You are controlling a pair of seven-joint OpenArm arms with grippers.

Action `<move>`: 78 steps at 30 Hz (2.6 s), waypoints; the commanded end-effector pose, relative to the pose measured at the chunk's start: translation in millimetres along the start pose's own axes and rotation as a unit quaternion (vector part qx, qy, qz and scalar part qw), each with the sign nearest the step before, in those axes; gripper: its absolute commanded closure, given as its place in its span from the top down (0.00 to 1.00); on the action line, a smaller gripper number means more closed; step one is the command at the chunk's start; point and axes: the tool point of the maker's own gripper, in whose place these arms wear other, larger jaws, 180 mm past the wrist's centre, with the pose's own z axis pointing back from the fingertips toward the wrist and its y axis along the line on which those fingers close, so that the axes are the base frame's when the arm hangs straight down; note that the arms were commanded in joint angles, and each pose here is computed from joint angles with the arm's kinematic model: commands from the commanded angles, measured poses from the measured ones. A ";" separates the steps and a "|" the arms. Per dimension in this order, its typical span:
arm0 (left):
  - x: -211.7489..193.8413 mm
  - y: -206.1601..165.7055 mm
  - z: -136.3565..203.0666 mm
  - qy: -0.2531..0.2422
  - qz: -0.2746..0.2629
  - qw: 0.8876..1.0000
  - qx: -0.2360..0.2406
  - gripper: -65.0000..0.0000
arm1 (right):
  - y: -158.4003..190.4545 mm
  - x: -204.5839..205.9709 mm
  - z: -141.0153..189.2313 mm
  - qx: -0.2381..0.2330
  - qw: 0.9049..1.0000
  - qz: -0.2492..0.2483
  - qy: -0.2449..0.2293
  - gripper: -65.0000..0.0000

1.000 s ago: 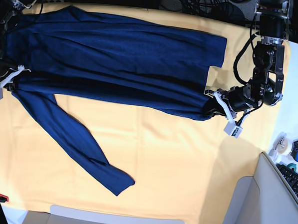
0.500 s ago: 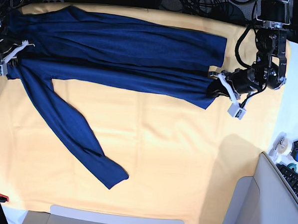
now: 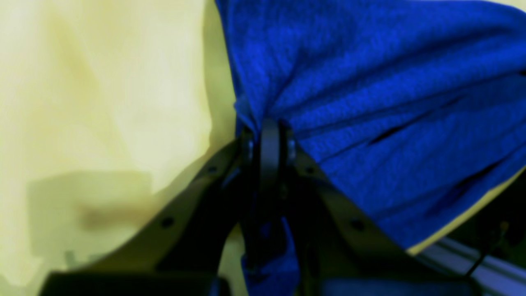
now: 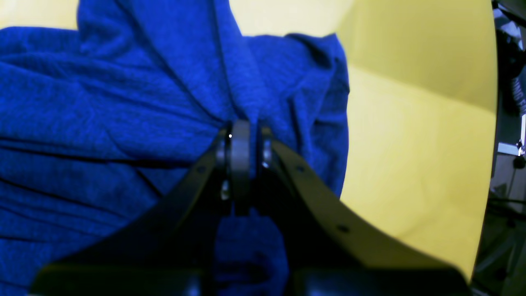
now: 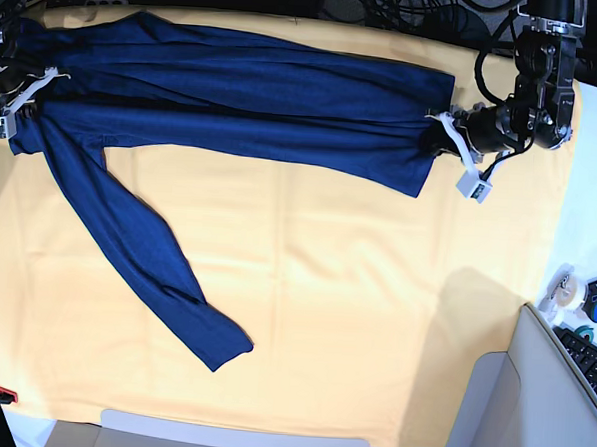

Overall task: Fold the T-shirt properly
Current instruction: 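Fold the grasped body half over toward the shoulders with both grippers, then release the fold and move the right gripper to the trailing sleeve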

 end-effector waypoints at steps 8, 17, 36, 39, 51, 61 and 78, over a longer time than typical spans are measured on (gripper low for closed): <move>-3.5 3.3 5.2 0.012 -0.007 1.000 0.005 0.04 | -3.5 -19.4 -11.0 0.006 0.999 -0.030 0.020 0.00; -2.6 5.8 6.6 0.012 -0.003 1.000 0.009 0.31 | -3.9 -16.4 -12.5 0.006 0.999 -0.032 0.017 0.18; 58.5 11.2 54.1 -0.071 -0.043 0.995 0.051 0.31 | -49.4 53.7 17.7 -0.074 0.993 -0.062 -0.070 0.51; 60.6 12.7 59.9 -0.072 -0.044 0.995 0.058 0.31 | -53.1 71.3 18.3 -0.078 0.991 -0.075 -0.076 0.51; 68.2 10.7 59.7 -0.080 -0.049 0.994 0.056 0.31 | 2.1 106.6 -79.3 0.083 0.976 -0.193 -0.052 0.51; 74.7 11.1 60.9 -0.086 -0.053 0.993 0.057 0.31 | 42.1 121.5 -106.5 0.148 0.968 -0.198 -0.033 0.51; 72.7 7.9 57.5 -0.086 -0.048 0.994 0.052 0.31 | 93.0 130.5 -114.2 0.189 0.973 -0.129 -0.009 0.00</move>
